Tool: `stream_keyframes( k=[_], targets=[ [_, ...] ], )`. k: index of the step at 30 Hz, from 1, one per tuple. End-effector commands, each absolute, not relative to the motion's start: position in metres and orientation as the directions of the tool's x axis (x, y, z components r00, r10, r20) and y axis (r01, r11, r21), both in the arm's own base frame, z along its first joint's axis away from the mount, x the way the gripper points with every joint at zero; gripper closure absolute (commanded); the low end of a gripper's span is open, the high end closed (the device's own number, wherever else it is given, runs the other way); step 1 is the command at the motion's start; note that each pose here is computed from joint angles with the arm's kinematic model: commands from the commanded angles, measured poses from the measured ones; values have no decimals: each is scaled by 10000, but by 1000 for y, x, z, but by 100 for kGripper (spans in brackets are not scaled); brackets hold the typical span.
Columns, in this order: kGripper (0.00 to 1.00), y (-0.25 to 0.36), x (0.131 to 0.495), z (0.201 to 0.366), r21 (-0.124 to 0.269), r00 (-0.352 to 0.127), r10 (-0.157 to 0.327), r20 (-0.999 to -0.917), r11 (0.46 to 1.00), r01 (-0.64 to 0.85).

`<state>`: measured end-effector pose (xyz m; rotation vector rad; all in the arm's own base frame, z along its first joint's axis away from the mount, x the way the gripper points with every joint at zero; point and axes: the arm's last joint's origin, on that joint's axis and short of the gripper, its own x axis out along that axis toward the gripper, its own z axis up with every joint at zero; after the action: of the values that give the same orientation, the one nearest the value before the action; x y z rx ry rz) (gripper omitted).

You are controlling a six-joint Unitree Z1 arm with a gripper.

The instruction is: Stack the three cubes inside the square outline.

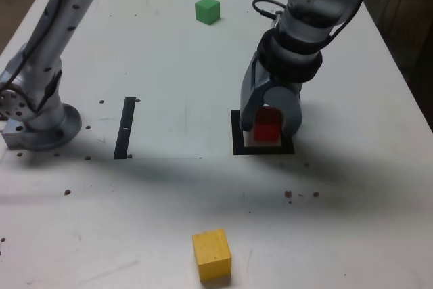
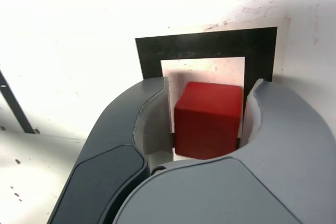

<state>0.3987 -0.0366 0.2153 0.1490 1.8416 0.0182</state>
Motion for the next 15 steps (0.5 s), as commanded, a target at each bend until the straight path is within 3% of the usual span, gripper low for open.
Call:
stream_keyframes(
  k=[1, 4, 11, 15],
  targets=[
    [6, -37, 398, 217, 920, -2594, 1133, -9591, 9914, 931],
    [1, -36, 396, 219, 1007, -2499, 1202, -9608, 9909, 895],
    [0, -34, 386, 235, 1219, -2236, 1377, -9649, 9891, 831],
    [0, -33, 372, 251, 1273, -1723, 1386, -9752, 9890, 753]
  ],
)
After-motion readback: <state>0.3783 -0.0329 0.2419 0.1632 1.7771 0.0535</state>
